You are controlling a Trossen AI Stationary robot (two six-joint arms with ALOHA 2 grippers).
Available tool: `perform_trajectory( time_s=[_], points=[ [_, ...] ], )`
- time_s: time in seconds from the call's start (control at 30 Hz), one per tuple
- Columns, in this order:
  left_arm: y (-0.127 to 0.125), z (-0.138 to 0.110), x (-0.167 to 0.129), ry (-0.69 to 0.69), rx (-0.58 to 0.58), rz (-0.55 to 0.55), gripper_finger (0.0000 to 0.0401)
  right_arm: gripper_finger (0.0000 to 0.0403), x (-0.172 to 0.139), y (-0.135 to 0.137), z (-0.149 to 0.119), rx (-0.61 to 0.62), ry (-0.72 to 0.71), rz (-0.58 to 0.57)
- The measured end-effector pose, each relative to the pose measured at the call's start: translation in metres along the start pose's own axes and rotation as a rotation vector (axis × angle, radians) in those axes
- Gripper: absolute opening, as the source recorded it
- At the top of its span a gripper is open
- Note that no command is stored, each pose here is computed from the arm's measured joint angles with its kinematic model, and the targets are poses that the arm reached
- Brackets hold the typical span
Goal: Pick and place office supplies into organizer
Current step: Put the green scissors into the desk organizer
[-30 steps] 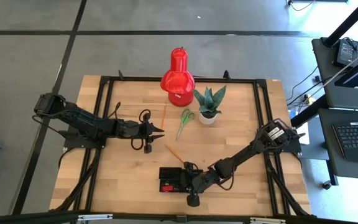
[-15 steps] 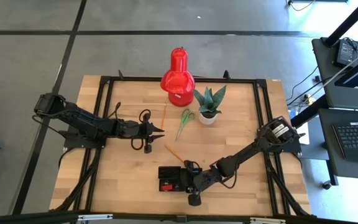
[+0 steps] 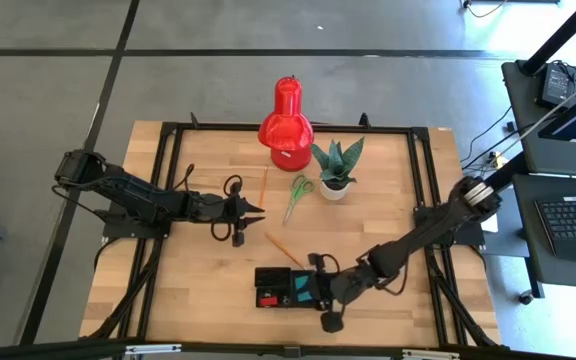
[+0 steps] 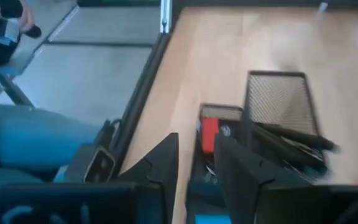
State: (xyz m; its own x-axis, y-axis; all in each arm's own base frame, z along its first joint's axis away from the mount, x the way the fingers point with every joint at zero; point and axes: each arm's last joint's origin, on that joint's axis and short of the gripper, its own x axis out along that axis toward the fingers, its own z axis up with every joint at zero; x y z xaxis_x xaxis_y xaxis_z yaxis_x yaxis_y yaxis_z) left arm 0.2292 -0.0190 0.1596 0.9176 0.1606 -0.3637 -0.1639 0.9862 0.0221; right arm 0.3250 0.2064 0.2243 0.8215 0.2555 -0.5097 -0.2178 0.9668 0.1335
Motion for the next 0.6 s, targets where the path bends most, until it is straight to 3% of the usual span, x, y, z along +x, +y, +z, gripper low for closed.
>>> perform_trajectory(
  time_s=[0.1,0.33,0.6],
  points=[
    [0.0,0.0,0.0,-0.001,-0.046,0.0,0.0086,0.0104,-0.019,-0.003,0.006,-0.044,0.038,-0.018],
    [0.0,-0.001,0.0,0.006,-0.112,0.0,0.0086,0.0104,-0.067,-0.021,0.01,-0.112,0.05,-0.233],
    [0.0,0.0,0.0,-0.001,-0.116,-0.001,0.0086,0.0104,-0.08,-0.068,-0.038,-0.074,-0.011,-0.324]
  ],
)
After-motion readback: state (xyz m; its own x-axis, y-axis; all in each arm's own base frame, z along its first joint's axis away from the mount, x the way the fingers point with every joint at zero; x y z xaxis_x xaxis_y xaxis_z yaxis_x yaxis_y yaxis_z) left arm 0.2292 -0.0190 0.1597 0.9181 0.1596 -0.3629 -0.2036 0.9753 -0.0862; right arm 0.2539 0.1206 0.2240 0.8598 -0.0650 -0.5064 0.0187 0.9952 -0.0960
